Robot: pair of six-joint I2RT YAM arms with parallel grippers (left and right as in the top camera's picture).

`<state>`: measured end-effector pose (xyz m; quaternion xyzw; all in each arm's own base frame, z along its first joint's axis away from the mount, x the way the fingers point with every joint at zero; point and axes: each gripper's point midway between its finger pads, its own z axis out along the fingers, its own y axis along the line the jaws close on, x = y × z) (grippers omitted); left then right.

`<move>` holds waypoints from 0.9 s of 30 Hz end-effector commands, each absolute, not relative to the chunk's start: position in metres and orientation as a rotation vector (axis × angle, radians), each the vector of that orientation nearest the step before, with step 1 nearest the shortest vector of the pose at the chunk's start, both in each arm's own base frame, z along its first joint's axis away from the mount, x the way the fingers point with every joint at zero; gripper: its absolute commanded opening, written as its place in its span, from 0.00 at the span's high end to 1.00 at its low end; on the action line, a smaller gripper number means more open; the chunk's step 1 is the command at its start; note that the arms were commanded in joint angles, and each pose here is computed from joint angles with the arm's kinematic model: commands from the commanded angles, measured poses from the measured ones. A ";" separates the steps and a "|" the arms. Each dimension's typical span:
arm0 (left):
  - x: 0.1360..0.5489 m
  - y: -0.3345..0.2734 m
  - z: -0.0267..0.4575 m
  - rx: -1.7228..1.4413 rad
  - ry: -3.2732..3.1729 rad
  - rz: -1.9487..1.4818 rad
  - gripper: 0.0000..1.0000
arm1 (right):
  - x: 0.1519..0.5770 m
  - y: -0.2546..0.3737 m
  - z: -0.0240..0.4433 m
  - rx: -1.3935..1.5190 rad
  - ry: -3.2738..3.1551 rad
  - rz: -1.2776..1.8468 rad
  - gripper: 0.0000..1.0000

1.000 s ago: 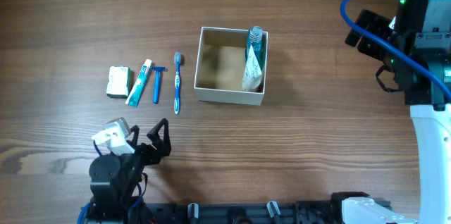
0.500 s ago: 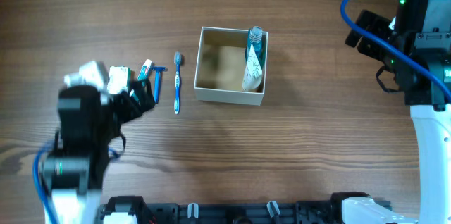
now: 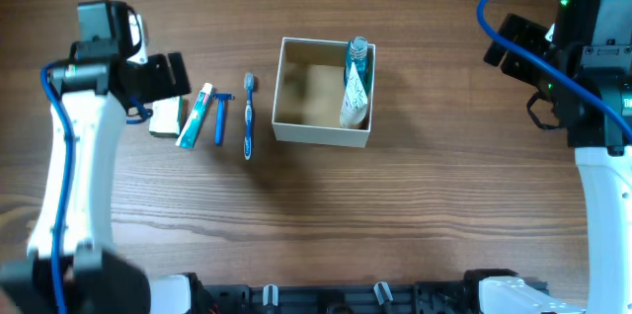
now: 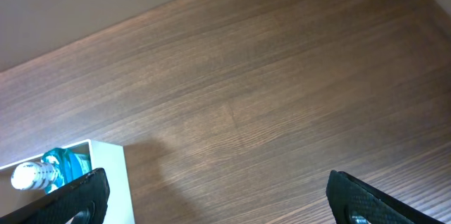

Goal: Pack container
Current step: 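Reach the left gripper to the green soap box and grasp it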

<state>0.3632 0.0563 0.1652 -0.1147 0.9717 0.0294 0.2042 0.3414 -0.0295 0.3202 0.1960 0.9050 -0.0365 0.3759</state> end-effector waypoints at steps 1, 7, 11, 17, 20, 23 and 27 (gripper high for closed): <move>0.364 0.084 0.128 -0.200 2.835 0.138 0.00 | 0.341 -0.029 0.329 0.502 2.289 -0.083 0.00; 0.365 0.103 0.085 -0.148 2.937 0.108 0.03 | 0.341 -0.029 0.329 0.502 2.289 -0.083 0.00; 0.366 0.104 0.067 -0.068 2.978 0.099 0.01 | 0.341 -0.029 0.329 0.502 2.289 -0.083 0.00; 0.382 0.100 0.066 0.018 2.927 0.085 0.00 | 0.341 -0.029 0.329 0.502 2.289 -0.083 0.00; 0.384 0.100 0.065 0.027 2.921 0.087 0.00 | 0.341 -0.029 0.329 0.502 2.289 -0.084 0.00; 0.384 0.097 0.060 0.065 2.928 0.066 0.01 | 0.341 -0.029 0.329 0.502 2.289 -0.083 0.00; 0.384 0.093 0.049 0.077 2.953 0.055 0.03 | 0.341 -0.029 0.329 0.502 2.289 -0.083 0.00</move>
